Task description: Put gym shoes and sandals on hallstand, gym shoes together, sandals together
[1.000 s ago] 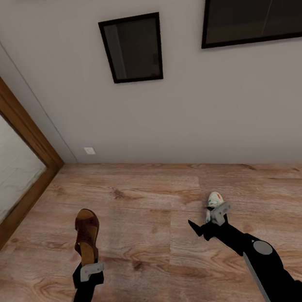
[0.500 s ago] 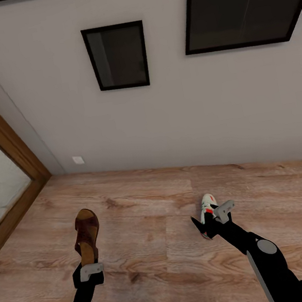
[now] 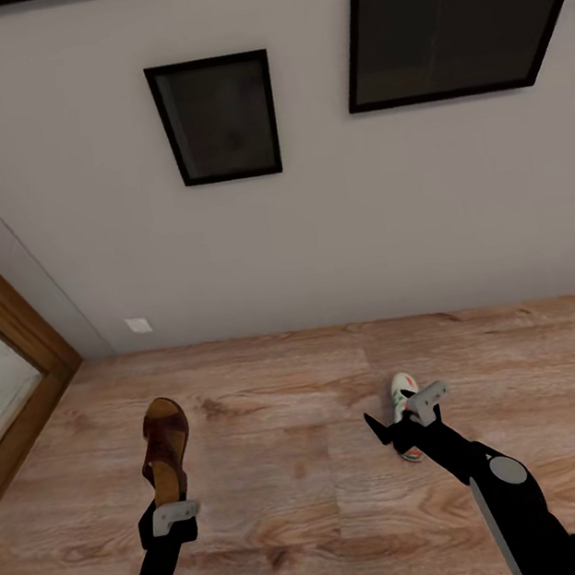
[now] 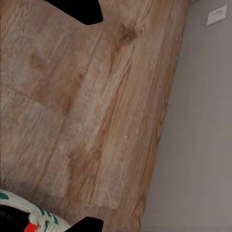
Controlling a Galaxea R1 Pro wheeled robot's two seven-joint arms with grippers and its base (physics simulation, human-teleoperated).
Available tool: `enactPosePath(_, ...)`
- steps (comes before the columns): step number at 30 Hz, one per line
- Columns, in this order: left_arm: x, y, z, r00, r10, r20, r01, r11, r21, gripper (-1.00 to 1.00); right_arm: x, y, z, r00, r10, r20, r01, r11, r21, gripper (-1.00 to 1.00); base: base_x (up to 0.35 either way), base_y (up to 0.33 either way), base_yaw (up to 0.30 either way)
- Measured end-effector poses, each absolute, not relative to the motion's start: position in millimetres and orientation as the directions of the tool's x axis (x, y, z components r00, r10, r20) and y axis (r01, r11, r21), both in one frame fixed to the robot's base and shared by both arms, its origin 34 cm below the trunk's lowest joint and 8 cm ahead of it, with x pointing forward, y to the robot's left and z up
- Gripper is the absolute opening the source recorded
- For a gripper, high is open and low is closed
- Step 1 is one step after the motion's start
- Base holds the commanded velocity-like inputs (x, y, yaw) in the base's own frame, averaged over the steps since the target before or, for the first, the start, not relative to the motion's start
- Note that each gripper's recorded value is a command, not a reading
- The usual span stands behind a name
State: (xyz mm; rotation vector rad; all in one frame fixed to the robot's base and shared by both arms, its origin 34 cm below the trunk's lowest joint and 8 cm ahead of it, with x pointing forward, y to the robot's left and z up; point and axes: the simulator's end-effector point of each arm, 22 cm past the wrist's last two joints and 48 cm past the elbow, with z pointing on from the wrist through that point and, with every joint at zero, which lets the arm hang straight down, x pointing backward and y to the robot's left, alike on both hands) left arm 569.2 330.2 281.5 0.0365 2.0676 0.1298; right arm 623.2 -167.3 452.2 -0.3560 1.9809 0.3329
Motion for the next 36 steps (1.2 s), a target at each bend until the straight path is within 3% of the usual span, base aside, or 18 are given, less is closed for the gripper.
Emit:
enactPosePath(9,574,326,289,-0.461,0.081,-0.884,-0.024,0.994,0.104,-1.00,624,-171,455,-0.404,-0.100,-0.910,-0.385,0.920,0.070,1.00,-0.058,0.181,-0.194)
enactPosePath(14,610,319,334,-0.352,0.118,-0.929,0.019,0.993,0.119,-1.00,628,-218,450,-0.421,-0.071,-0.904,-0.258,0.965,0.045,1.00,-0.004,0.008,-0.194)
enactPosePath(20,626,263,365,-0.342,0.140,-0.929,0.288,0.957,0.039,-1.00,629,-261,435,-0.449,-0.052,-0.892,-0.086,0.996,-0.015,1.00,0.000,0.001,-0.183)
enactPosePath(26,624,225,386,-0.364,0.140,-0.921,0.457,0.888,-0.046,-1.00,619,-271,405,-0.477,-0.049,-0.878,-0.032,0.999,-0.038,1.00,0.000,0.000,-0.043)
enactPosePath(36,622,199,412,-0.388,0.138,-0.911,0.556,0.824,-0.111,-1.00,581,-267,331,-0.552,-0.030,-0.833,0.061,0.995,-0.076,1.00,0.000,0.000,-0.002)
